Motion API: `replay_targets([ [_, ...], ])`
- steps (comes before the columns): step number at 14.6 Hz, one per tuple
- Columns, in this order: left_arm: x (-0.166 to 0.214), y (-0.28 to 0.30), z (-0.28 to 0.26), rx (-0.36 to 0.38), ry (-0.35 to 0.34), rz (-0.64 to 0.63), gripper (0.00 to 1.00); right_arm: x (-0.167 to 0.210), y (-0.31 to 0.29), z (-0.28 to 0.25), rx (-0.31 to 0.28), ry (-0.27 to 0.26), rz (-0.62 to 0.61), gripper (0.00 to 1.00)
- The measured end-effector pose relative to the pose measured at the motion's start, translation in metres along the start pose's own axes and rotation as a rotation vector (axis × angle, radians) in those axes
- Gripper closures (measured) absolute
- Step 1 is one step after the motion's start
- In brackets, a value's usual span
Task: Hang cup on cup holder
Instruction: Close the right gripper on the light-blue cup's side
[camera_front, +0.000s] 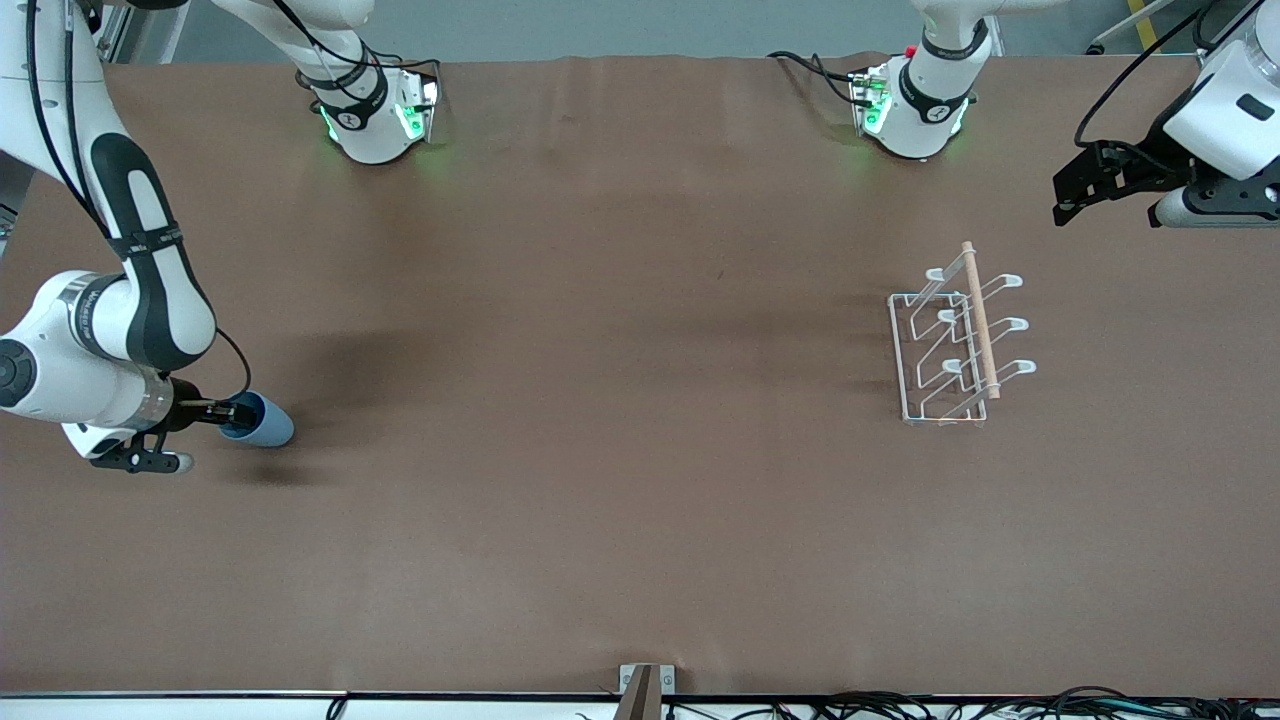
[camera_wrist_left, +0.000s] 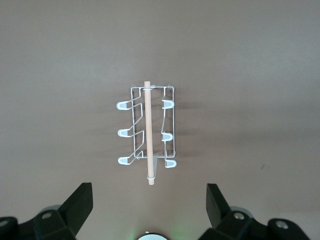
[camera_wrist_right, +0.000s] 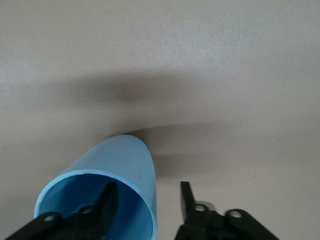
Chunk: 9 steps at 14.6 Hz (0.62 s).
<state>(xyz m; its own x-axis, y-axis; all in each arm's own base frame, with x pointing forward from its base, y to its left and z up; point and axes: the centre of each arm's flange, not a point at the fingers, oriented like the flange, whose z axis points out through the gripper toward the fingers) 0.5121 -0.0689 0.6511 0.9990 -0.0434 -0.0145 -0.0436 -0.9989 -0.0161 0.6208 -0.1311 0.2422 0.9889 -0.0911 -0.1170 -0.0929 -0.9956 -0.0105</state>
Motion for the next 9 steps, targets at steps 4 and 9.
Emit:
replay_targets([
  [4,0.0,0.0,0.0,0.0,-0.001,0.0,0.0,0.0,-0.001,0.0,0.019,0.003,0.013,0.9],
  [9,0.0,0.0,0.001,0.0,-0.003,-0.001,0.0,-0.003,-0.015,-0.032,0.027,-0.022,-0.007,0.95],
])
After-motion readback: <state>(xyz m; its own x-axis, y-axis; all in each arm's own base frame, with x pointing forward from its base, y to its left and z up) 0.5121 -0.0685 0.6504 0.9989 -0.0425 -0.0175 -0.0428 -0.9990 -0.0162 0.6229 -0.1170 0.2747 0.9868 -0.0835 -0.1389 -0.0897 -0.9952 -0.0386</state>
